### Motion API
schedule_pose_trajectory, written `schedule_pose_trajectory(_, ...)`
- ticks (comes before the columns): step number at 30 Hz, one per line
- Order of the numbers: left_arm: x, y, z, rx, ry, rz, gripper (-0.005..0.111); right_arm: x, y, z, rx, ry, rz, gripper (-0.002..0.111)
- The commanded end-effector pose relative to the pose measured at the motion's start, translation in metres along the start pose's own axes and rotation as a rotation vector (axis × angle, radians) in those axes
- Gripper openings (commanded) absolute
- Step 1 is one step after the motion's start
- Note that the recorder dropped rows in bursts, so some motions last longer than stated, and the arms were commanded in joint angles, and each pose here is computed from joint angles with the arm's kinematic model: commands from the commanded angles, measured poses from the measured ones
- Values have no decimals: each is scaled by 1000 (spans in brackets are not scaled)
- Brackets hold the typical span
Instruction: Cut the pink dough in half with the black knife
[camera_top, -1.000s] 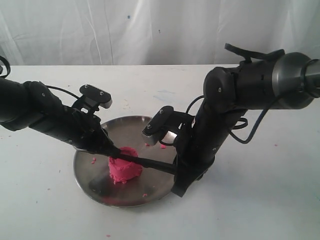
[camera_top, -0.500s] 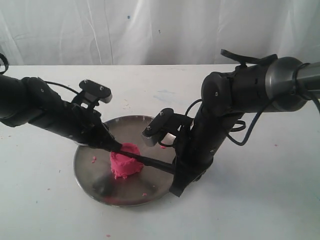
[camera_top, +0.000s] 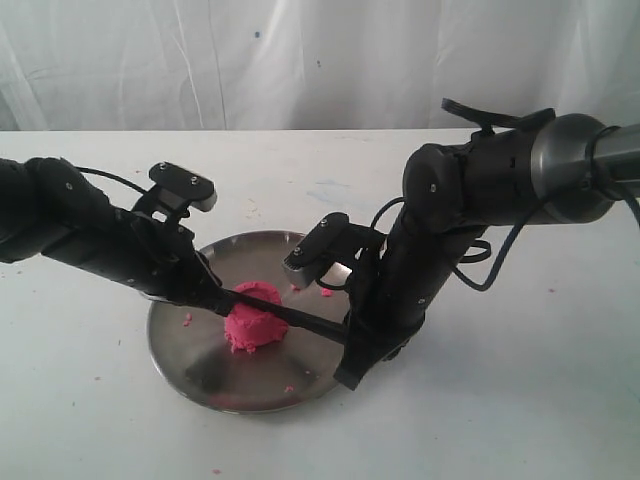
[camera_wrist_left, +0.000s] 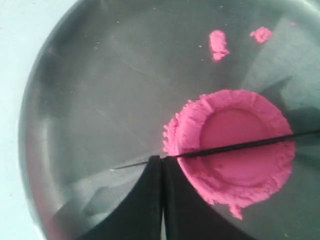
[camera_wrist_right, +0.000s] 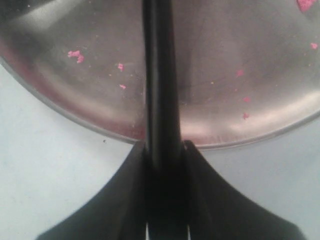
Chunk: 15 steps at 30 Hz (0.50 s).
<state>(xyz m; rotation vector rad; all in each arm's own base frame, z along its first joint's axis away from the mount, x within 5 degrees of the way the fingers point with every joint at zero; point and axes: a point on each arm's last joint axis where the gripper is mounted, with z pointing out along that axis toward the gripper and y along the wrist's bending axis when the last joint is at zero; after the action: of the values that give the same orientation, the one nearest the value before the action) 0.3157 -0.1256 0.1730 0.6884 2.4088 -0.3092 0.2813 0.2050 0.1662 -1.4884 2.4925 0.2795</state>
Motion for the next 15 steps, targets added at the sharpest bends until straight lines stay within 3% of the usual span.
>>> schedule_pose_trajectory(1,-2,5,0,-50,-36,-22,0,-1,-2,0,7,-12,12,0)
schedule_pose_trajectory(15,-2,5,0,-47,-34,-22,0,-1,-1,0,3,-16,18,0)
